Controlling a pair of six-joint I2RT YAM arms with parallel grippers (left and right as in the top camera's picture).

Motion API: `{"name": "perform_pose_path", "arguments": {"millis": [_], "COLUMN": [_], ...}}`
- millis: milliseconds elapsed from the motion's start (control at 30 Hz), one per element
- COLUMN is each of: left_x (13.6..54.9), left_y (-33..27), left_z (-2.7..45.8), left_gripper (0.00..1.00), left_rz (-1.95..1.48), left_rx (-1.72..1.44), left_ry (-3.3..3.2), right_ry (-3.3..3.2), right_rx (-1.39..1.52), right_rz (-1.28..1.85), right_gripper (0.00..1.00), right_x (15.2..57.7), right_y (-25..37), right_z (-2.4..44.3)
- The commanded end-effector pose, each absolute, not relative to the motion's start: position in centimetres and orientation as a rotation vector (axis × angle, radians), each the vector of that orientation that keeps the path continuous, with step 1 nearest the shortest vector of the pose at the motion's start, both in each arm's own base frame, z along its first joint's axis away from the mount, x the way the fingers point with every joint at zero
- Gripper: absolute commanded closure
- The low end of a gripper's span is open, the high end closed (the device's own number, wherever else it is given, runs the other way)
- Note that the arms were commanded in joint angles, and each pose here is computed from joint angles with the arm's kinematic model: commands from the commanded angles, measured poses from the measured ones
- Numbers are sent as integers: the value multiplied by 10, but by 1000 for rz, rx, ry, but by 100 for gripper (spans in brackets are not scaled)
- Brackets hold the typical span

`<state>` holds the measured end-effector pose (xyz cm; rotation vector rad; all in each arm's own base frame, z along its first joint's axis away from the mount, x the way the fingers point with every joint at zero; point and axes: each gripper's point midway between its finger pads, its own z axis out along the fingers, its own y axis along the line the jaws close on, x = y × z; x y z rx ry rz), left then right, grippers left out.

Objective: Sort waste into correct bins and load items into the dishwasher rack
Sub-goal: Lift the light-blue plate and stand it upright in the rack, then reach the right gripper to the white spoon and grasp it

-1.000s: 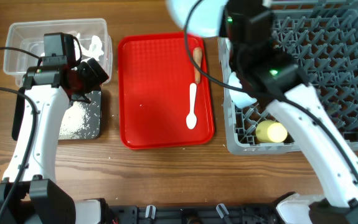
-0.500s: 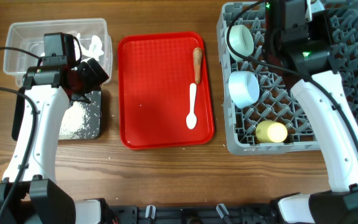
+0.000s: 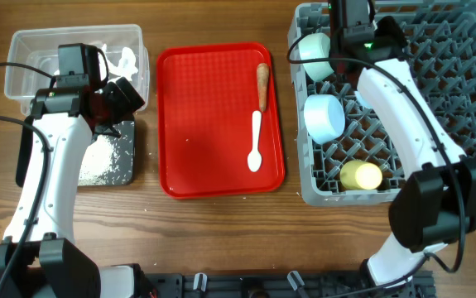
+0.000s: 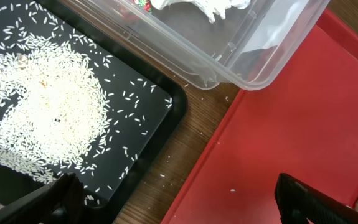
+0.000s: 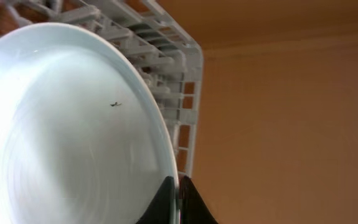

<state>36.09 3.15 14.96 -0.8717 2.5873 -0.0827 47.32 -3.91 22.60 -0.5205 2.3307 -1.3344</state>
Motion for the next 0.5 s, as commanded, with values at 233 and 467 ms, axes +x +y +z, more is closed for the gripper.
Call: {"name": "perform_pose_path", "arguments": {"millis": [233,467], "left_x": [363,363], "left_y": [33,33], "left_z": [155,155], "left_gripper": [0,0], "left_rz": [-91,-91], "left_rx": [-872,-872], "left_ry": [2571,2571], "right_ry": [2393,2331], "right_rx": [-189,-331], "right_rz": [-720,72], "right_gripper": [0,0], "right_x": [487,456], "right_y": [5,100], "right_z": [196,253]}}
